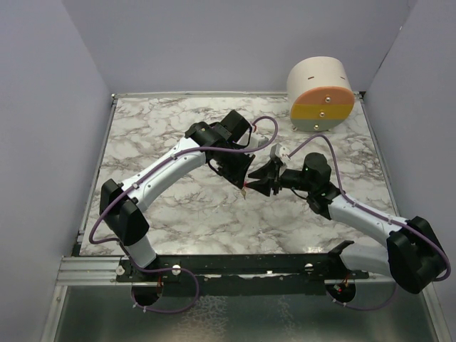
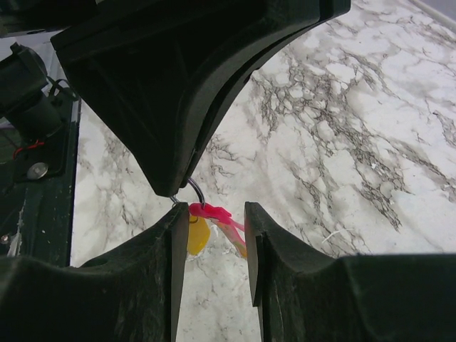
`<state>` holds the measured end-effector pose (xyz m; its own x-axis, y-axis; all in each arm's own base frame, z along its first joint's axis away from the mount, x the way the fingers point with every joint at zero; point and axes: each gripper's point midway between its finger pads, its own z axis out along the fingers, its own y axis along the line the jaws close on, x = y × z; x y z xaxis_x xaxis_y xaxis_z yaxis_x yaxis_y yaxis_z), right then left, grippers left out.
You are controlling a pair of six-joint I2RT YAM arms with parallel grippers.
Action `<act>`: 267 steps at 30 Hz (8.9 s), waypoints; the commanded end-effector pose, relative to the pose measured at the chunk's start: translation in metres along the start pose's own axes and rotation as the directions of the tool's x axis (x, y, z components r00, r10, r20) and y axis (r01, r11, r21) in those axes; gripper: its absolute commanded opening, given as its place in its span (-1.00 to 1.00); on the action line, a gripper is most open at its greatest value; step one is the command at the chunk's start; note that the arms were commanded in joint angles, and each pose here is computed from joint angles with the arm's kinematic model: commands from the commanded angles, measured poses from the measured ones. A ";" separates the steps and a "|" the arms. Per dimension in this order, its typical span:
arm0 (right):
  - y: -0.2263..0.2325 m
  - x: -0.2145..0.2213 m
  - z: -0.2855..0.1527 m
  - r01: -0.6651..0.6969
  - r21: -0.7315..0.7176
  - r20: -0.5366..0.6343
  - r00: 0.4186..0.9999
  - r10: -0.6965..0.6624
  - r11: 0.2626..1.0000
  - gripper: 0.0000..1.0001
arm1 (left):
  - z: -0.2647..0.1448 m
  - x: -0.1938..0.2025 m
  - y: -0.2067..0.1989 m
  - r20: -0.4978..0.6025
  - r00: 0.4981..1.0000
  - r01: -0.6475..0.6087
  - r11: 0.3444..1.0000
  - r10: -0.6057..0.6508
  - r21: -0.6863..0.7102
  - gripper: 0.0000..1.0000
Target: Put the keys on the keyring
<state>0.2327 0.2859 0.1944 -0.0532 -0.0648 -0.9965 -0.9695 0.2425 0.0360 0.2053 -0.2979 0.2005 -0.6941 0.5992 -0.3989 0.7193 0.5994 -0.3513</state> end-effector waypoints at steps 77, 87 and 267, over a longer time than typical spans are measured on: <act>0.007 -0.072 -0.019 0.031 0.130 0.214 0.975 -0.059 0.991 -0.98 | -0.089 -0.045 -0.022 0.927 0.260 -0.253 0.945 0.270 -0.204 -0.19; 0.010 -0.073 -0.019 0.029 0.113 0.222 0.974 -0.054 0.993 -0.99 | -0.075 -0.042 -0.029 0.934 0.259 -0.305 0.938 0.247 -0.164 -0.19; -0.019 -0.035 -0.012 0.069 0.224 0.153 0.983 -0.105 0.972 -0.50 | -0.032 -0.085 0.006 0.436 0.898 -0.030 0.996 0.061 -0.079 -1.00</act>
<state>0.2544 0.2624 0.2164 0.0376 0.0395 -0.9985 -0.8613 0.5079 -0.0124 0.2717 -0.3240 0.2463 -0.5875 0.3496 -0.7298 0.7122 0.6516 -0.2613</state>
